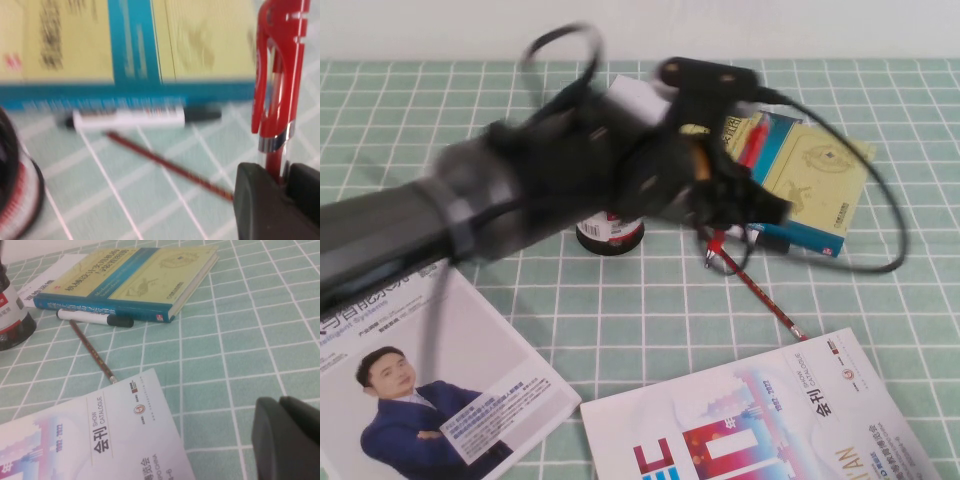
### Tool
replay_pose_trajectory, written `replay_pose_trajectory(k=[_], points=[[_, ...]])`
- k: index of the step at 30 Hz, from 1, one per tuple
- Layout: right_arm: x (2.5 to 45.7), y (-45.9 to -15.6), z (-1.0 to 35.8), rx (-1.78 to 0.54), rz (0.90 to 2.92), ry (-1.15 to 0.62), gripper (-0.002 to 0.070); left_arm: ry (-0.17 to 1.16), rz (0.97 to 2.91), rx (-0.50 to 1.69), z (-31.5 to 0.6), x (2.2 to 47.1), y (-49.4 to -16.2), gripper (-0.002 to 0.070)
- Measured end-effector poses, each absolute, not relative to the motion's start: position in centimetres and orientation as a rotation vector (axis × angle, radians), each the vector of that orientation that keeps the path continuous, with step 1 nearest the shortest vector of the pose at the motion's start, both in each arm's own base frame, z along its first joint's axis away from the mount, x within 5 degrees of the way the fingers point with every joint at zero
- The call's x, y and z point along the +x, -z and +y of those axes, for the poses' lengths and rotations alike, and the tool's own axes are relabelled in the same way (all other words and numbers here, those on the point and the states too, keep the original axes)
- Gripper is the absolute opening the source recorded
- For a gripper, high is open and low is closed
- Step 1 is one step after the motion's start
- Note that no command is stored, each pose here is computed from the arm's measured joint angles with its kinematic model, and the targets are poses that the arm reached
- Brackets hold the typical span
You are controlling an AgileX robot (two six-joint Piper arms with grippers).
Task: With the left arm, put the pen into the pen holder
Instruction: Place the pen onto the pen holder
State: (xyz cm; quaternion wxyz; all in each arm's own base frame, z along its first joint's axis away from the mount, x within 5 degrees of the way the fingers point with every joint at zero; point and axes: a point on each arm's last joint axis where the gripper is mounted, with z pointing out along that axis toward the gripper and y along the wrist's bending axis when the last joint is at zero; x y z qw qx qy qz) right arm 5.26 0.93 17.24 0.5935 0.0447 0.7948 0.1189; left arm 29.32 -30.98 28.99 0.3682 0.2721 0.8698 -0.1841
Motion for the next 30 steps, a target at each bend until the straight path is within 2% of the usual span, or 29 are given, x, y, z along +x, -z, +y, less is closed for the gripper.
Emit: replay_pose_trajectory(k=[7,12,21,30], points=[[5.3,-17.2,0.9,0.104,1.847,-0.276,-0.0020,0.607,1.892,0.537,-25.4,28.5,-29.2,0.0069],[5.3,-17.2,0.9,0.104,1.847,-0.276,-0.0020,0.609,1.747,0.427,-22.0,29.6,-29.0,0.0069],[5.3,-17.2,0.9,0.104,1.847,-0.276,-0.0020,0.537,1.657,0.294,-18.0,33.2,-28.2,0.0069],[5.3,-17.2,0.9,0.104,1.847,-0.276,-0.0020,0.561,1.718,0.289,-18.5,34.9,-24.1,0.0069]])
